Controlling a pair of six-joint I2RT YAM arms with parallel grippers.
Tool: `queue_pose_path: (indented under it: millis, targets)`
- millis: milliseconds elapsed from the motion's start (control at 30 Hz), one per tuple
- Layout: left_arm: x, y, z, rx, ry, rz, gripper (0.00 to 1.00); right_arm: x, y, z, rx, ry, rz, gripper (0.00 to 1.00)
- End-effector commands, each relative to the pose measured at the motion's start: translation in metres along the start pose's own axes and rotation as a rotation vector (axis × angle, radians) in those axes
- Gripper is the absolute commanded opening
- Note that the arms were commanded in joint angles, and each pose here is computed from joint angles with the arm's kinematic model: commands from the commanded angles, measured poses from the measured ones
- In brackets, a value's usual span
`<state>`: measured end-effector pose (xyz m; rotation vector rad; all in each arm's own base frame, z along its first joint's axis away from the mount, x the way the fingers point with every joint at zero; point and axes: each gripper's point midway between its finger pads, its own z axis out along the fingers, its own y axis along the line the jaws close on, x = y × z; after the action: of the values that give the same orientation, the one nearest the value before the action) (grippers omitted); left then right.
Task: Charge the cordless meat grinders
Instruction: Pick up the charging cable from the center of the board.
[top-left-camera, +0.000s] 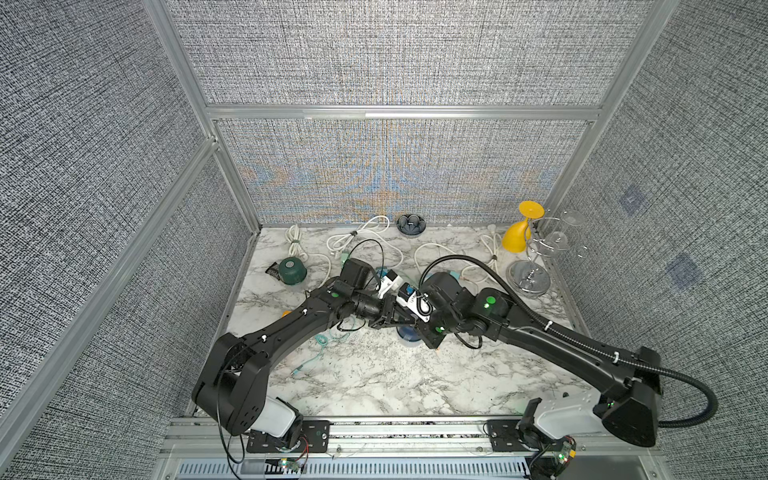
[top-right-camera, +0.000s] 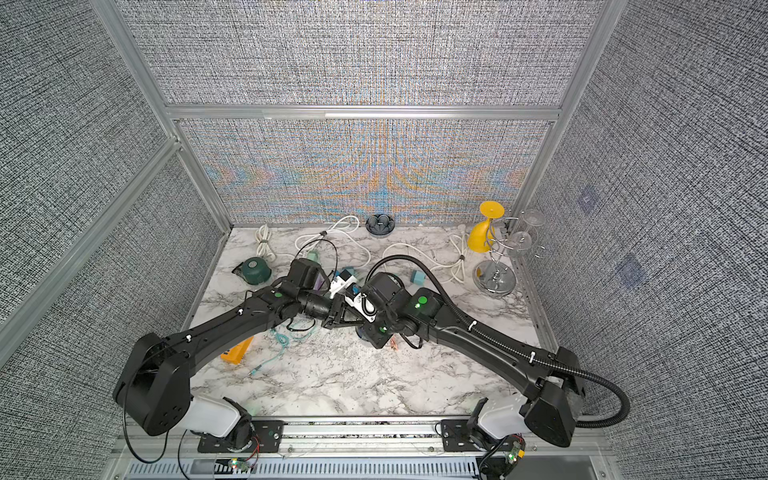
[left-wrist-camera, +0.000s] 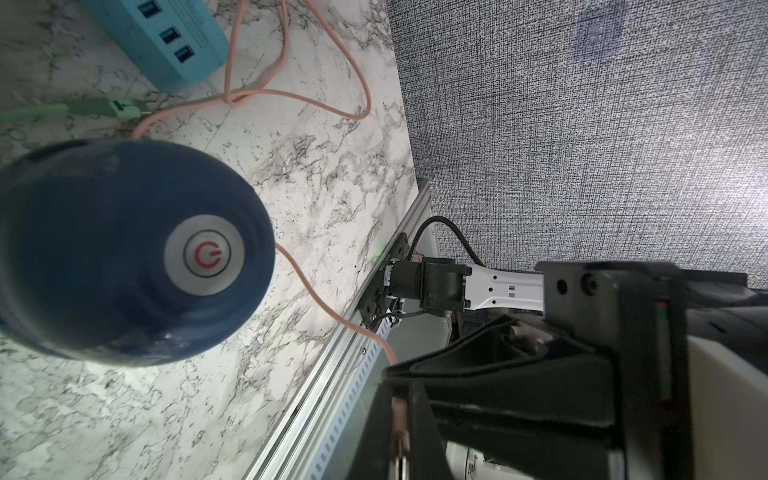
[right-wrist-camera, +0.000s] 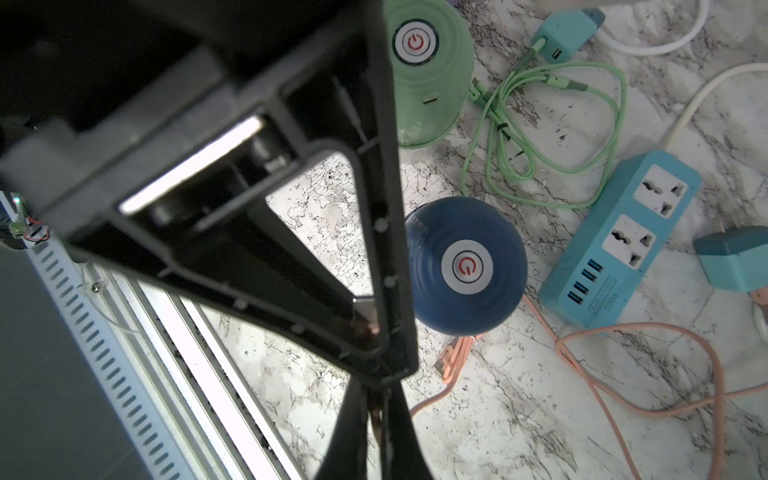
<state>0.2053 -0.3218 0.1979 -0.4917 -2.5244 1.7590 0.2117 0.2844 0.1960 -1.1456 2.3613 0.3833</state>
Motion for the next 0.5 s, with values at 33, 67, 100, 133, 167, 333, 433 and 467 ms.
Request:
queue_pose_path:
  millis: [33, 67, 100, 133, 167, 333, 433, 467]
  targets:
    - [0.001, -0.003, -0.004, 0.002, -0.005, -0.004, 0.61, 0.003, -0.008, -0.002, 0.041, 0.002, 0.004, 0.00]
    - [0.000, -0.001, -0.007, -0.008, -0.018, -0.009, 0.66, 0.007, -0.010, -0.003, 0.051, 0.012, 0.007, 0.00]
    - [-0.002, 0.001, -0.011, -0.023, -0.035, -0.016, 0.68, 0.013, -0.013, -0.003, 0.063, 0.025, 0.015, 0.00]
    - [-0.004, 0.004, -0.014, -0.039, -0.053, -0.022, 0.69, 0.020, -0.016, -0.003, 0.075, 0.038, 0.026, 0.00]
    - [-0.005, 0.008, -0.018, -0.055, -0.071, -0.029, 0.69, 0.027, -0.021, -0.003, 0.089, 0.049, 0.044, 0.00]
    - [0.000, 0.042, -0.032, -0.276, -0.154, 0.010, 0.72, 0.065, -0.051, -0.003, 0.168, 0.097, 0.191, 0.00]
    - [0.016, 0.071, -0.025, -0.425, -0.150, 0.091, 0.72, 0.074, -0.068, -0.001, 0.216, 0.092, 0.270, 0.00]
    - [0.020, 0.078, -0.020, -0.476, -0.149, 0.128, 0.73, 0.076, -0.074, 0.000, 0.227, 0.102, 0.309, 0.00]
